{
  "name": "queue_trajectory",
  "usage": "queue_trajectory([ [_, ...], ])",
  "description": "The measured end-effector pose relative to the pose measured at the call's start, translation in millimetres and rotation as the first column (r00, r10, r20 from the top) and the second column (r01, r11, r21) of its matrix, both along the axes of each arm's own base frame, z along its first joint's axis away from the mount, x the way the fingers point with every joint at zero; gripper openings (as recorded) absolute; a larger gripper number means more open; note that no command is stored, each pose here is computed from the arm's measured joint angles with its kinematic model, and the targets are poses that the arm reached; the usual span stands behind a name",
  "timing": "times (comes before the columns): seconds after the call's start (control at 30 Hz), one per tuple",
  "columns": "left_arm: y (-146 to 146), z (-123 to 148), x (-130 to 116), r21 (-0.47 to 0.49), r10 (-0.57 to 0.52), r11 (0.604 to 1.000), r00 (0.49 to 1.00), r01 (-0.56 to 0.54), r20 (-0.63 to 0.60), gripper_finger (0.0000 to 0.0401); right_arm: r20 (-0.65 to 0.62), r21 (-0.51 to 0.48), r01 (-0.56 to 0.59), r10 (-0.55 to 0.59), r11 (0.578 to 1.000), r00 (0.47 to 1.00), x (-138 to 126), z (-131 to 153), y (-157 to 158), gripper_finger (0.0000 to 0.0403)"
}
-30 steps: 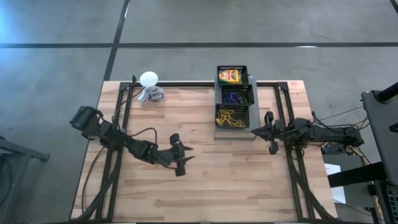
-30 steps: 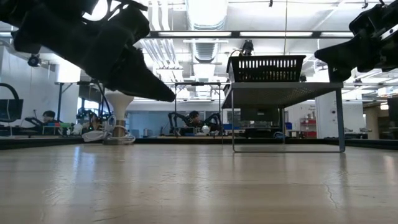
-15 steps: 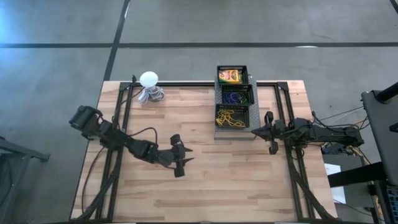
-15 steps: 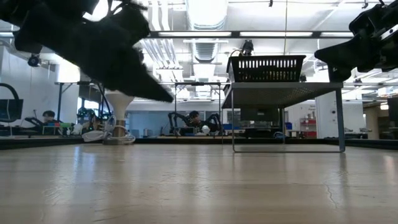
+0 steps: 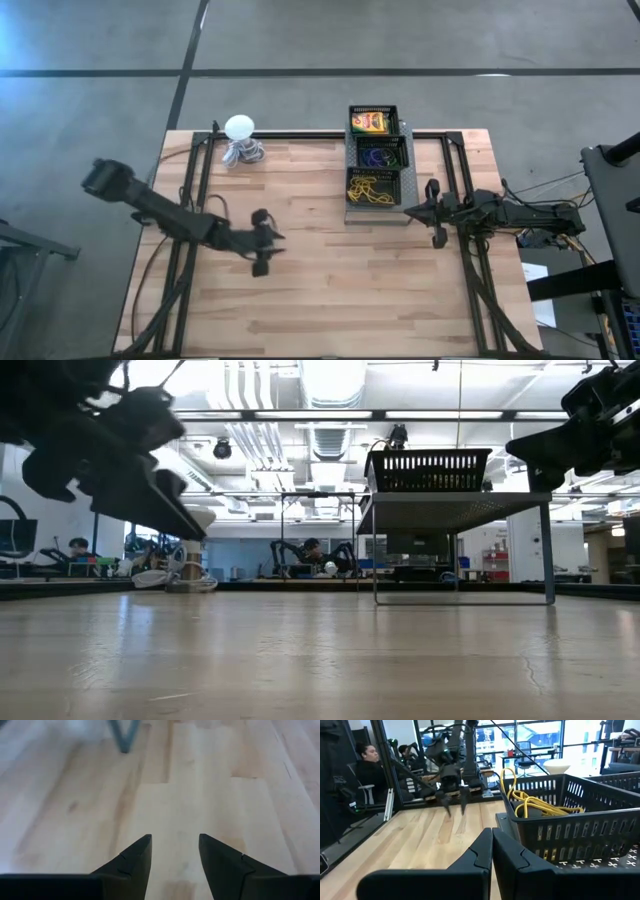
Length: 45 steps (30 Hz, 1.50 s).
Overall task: Pick & Place Office Desk Supplies
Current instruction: Return to Home Position
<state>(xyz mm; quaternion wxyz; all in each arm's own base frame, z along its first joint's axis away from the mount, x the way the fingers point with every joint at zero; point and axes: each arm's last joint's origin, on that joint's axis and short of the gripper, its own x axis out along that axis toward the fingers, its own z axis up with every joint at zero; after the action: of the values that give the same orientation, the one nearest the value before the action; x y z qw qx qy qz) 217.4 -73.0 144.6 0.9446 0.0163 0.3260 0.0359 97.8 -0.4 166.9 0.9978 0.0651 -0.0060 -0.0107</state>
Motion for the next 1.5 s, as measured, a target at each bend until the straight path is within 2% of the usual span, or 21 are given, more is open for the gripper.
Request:
queue_trajectory([
  [0.1,16,3,-25,-0.034,0.02,0.999,0.999,-0.018,0.05,0.0168,0.0,0.0,0.001,-0.001,1.0,1.0,0,0,0,0.0008],
  [0.23,36,4,-55,-0.151,0.03,0.988,0.988,-0.007,0.151,0.0168,0.001,0.0,0.001,-0.001,1.0,1.0,0,0,0,0.0008],
  [0.33,52,5,-70,-0.274,0.156,0.959,0.937,-0.068,0.313,0.0168,0.001,0.0,0.001,-0.001,1.0,1.0,0,0,0,0.0008],
  [0.4,61,4,-80,-0.299,0.21,0.95,0.889,-0.088,0.406,0.0168,0.001,0.0,0.001,-0.001,1.0,1.0,0,0,0,0.0008],
  [0.57,71,9,-93,-0.225,0.212,0.968,0.838,-0.11,0.503,0.0168,-0.001,0.0,0.002,-0.002,1.0,1.0,0,0,0,0.0008],
  [0.7,70,9,-102,-0.209,0.186,0.974,0.846,-0.09,0.5,0.0168,-0.006,0.0,0.001,-0.001,1.0,1.0,0,0,0,0.0008],
  [0.77,69,6,-107,-0.18,0.163,0.98,0.866,-0.086,0.473,0.0168,-0.008,0.0,0.0,0.0,1.0,1.0,0,-1,0,0.0008],
  [0.83,69,8,-109,-0.105,0.096,0.993,0.861,-0.049,0.5,0.0168,-0.006,0.0,0.001,-0.001,1.0,1.0,0,0,0,0.0008],
  [0.9,67,11,-111,-0.001,-0.021,1.0,0.854,0.025,0.521,0.0168,-0.005,-0.001,0.001,-0.001,1.0,1.0,0,0,0,0.0008],
  [1.0,65,14,-114,0.106,-0.158,0.987,0.826,0.12,0.541,0.0168,-0.004,-0.001,0.0,0.0,1.0,1.0,0,0,0,0.0008],
  [1.23,65,22,-120,0.068,-0.136,0.99,0.766,0.12,0.629,0.0168,-0.005,0.0,0.0,0.0,1.0,1.0,0,0,0,0.0008],
  [1.5,65,22,-120,0.033,-0.117,0.992,0.766,0.124,0.632,0.0168,-0.005,0.0,0.001,-0.001,1.0,1.0,0,0,0,0.0008],
])
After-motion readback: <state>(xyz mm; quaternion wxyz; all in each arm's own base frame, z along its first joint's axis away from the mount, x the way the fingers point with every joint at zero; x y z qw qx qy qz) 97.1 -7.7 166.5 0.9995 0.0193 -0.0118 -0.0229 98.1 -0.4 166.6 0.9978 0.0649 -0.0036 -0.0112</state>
